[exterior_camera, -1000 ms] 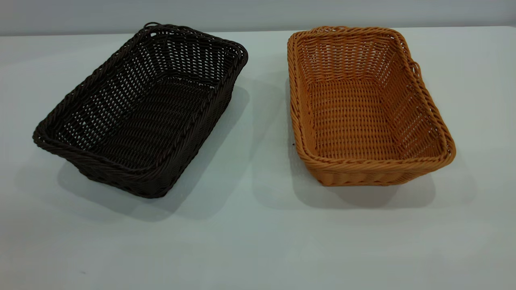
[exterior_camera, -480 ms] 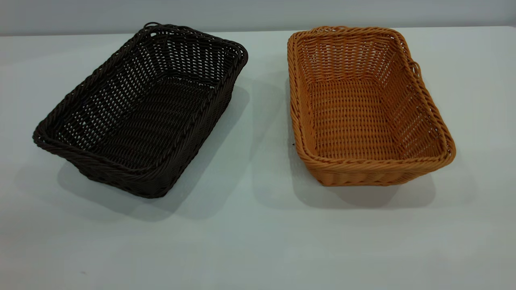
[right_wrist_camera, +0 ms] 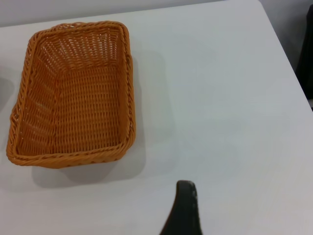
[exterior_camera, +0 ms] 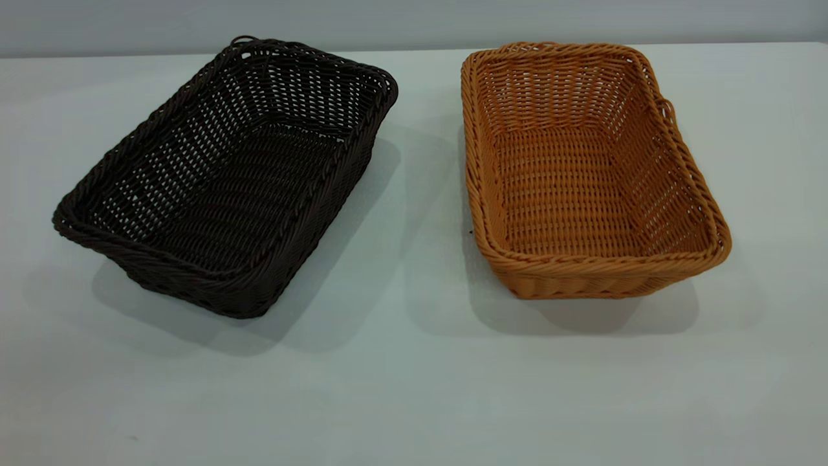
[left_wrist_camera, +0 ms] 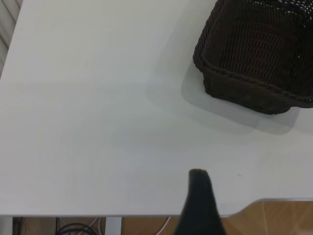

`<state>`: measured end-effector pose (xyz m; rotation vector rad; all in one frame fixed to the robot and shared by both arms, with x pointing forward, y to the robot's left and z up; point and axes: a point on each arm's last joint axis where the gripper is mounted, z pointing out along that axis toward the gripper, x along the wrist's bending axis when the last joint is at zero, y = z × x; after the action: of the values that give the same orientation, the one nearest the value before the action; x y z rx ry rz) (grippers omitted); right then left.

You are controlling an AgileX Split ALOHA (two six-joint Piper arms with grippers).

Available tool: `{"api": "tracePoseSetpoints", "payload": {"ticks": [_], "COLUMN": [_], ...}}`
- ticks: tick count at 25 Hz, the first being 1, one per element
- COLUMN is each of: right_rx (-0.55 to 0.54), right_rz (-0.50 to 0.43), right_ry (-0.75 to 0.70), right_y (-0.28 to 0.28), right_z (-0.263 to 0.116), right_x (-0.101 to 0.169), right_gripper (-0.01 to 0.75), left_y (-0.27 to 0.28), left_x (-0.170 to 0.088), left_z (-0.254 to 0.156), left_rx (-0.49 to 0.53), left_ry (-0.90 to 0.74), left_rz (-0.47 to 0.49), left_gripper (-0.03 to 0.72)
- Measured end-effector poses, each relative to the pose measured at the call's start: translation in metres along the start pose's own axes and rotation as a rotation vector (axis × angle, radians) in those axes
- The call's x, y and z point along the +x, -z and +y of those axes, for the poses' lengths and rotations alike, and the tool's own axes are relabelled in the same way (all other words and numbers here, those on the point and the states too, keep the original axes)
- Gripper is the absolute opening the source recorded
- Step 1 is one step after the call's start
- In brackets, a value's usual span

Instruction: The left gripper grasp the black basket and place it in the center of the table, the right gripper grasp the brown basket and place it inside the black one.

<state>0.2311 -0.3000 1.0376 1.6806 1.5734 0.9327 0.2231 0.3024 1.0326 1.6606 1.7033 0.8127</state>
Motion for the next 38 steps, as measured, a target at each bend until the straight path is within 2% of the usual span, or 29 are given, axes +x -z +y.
{"api": "tracePoseSetpoints", "payload": {"ticks": [10, 15, 19, 21, 27, 34, 38], "right_rx": [-0.001, -0.045, -0.111, -0.107, 0.016, 0.184, 0.243], "right_rz": [0.0, 0.004, 0.01, 0.01, -0.001, -0.024, -0.03], "right_ry": [0.0, 0.002, -0.001, -0.002, -0.051, -0.081, -0.096], "right_y": [0.0, 0.003, 0.016, 0.019, 0.004, -0.03, -0.05], "right_z": [0.0, 0.005, 0.016, 0.026, 0.058, 0.074, 0.081], "right_x": [0.0, 0.0, 0.001, 0.002, 0.005, 0.007, 0.008], "right_gripper": [0.573, 0.573, 0.573, 0.573, 0.573, 0.573, 0.573], "left_y": [0.0, -0.002, -0.008, -0.018, -0.064, -0.142, -0.191], "left_x": [0.0, 0.0, -0.001, -0.001, -0.003, -0.009, -0.012], "left_z": [0.0, 0.002, 0.026, 0.046, 0.114, 0.179, 0.209], "left_rx": [0.0, 0.019, 0.076, 0.108, 0.14, 0.169, 0.164], "left_ry": [0.0, 0.001, 0.013, 0.013, 0.009, 0.011, -0.055], "left_rz": [0.0, 0.0, 0.002, 0.003, 0.002, -0.033, -0.057], "left_gripper": [0.505, 0.505, 0.505, 0.505, 0.505, 0.505, 0.505]}}
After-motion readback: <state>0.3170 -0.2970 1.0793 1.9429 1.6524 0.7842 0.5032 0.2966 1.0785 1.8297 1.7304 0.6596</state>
